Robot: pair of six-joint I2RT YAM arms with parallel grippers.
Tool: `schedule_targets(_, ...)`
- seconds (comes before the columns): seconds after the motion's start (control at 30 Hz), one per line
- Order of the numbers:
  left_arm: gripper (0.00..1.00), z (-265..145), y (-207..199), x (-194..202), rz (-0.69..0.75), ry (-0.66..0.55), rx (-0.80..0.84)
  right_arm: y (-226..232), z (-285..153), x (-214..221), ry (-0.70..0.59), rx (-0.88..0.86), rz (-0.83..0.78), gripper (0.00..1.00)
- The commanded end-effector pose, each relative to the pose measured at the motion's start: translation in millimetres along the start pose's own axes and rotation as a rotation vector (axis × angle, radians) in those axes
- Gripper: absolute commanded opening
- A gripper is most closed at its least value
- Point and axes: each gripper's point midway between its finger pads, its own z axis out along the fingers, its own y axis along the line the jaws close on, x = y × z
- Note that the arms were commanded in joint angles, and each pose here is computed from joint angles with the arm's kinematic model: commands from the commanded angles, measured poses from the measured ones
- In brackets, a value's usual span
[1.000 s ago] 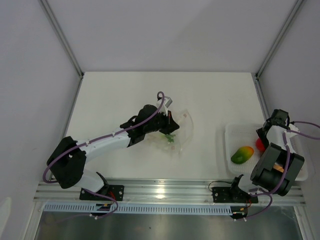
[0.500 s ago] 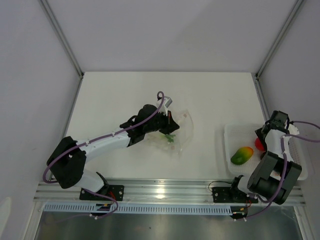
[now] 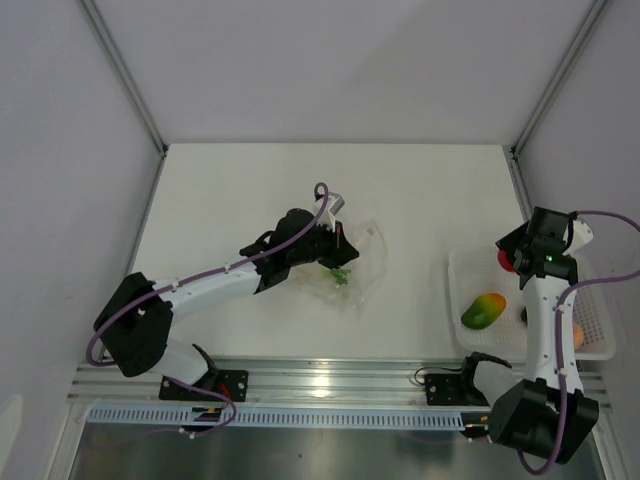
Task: Place the food in the zip-top bag and seal the zipper
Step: Pick up the fake fruit from the bin, then place the fake fruit in the zipper food storage bag.
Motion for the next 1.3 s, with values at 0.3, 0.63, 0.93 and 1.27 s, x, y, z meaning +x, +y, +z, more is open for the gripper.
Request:
schedule_targets(0.3,0.01,1,-5,-11,-0.002,-0.035,0.029,138,-105,49,0.131,-0.589,-0.316,0.0)
schedule_targets(0.63,0.01,0,-4,-12,0.005,-0.037,0.025,208,-160,165,0.39,-0.97,-0.586,0.0)
schedule_targets(0.93,0.01,-10,-12,-19,0.027,-0.079,0.06,222,-160,198,0.508,-1.057,-0.588,0.0)
schedule_targets(1.27,0.01,-20,-18,-25,0.046,-0.118,0.083,213,-155,231,0.594,-1.053,-0.62,0.0)
